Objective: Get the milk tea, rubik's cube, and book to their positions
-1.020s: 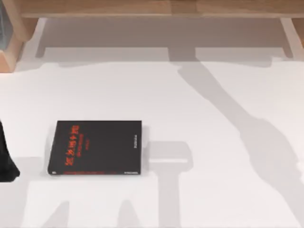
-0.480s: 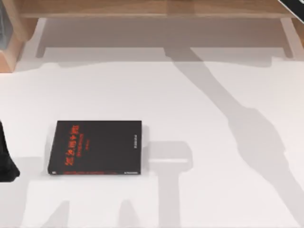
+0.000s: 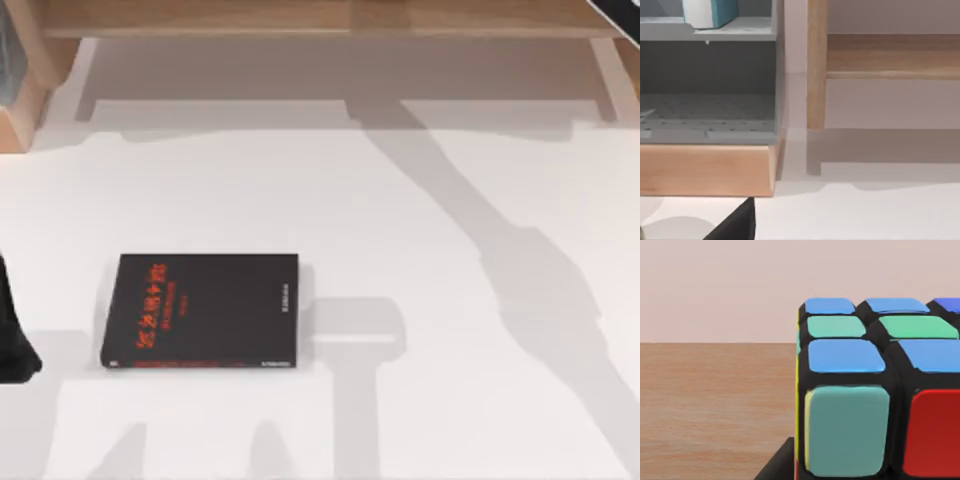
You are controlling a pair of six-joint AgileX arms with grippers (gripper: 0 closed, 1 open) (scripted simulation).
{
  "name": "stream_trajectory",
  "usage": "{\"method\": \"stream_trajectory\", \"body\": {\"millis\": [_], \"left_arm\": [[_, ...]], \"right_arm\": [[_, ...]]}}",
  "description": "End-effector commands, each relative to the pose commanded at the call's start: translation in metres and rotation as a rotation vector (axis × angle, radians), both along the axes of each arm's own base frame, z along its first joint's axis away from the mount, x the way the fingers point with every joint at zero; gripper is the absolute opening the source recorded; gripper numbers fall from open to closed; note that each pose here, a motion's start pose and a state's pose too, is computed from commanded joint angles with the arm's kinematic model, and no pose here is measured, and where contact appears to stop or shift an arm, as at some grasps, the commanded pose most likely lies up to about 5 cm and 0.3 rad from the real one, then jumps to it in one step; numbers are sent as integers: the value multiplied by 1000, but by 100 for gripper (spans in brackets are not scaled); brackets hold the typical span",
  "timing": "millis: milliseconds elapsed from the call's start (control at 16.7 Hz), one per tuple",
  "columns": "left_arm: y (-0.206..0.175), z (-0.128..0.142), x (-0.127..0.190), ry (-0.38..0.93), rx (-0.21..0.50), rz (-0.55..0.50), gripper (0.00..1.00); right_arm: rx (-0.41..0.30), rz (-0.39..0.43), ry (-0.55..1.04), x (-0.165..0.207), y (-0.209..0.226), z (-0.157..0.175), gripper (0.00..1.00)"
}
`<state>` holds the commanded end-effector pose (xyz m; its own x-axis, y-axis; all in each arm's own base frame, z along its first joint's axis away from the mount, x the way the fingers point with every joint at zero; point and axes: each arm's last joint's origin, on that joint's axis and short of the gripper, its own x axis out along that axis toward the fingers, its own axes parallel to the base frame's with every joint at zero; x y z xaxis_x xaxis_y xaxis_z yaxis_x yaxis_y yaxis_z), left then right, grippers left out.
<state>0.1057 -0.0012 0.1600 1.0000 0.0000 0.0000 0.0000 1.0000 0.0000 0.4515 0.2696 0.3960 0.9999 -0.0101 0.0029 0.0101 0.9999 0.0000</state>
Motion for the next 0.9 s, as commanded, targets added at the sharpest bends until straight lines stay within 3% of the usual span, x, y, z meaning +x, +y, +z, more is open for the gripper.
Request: {"method": "stream_trajectory", "body": {"millis": [480,900], "left_arm": [[0,0,0,0,0,0,100],[0,0,0,0,0,0,100]], "right_arm": [[0,0,0,0,0,0,98],[0,0,0,0,0,0,100]]}}
